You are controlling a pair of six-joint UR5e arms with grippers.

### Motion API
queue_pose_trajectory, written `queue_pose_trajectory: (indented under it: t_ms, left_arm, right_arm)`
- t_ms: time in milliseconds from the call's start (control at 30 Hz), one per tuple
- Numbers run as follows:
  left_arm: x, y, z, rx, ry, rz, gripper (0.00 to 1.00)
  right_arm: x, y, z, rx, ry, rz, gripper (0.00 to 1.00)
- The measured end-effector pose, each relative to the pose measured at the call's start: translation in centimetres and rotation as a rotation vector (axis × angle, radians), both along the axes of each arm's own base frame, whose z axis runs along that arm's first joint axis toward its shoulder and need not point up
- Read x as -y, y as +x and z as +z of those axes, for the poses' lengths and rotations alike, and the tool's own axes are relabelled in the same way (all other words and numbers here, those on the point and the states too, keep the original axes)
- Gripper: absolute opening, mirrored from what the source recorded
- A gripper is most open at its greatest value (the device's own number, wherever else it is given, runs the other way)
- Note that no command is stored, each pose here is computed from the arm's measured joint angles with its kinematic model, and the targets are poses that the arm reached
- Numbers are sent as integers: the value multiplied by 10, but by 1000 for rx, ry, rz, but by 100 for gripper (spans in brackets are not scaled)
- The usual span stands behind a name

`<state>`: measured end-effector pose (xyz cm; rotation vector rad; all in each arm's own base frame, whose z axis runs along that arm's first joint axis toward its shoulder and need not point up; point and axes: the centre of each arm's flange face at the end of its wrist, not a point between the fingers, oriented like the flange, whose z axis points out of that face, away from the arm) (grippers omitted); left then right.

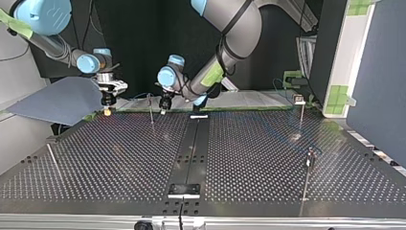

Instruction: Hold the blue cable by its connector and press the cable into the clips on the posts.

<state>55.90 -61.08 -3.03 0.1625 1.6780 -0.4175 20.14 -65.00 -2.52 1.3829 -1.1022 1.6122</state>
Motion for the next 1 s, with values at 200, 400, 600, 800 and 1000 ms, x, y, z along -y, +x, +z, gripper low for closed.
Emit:
queue_pose_trajectory:
  t_ms: [200, 400, 600, 800, 1000]
  left_arm:
    - [-5, 7, 1, 1, -1, 11, 0]
    - [-14, 22, 6, 9, -7, 27, 0]
    - [-20, 37, 15, 21, -18, 41, 0]
    - [-20, 51, 31, 37, -31, 52, 0]
    - [-22, 49, 28, 22, -11, 56, 0]
  right_arm:
    - [6, 4, 4, 16, -10, 7, 0]
    - [12, 6, 4, 27, -12, 8, 0]
    - [14, 11, -4, 18, 1, 15, 0]
    - [25, 18, -12, 8, 30, 24, 0]
    - [39, 20, -4, 9, 40, 24, 0]
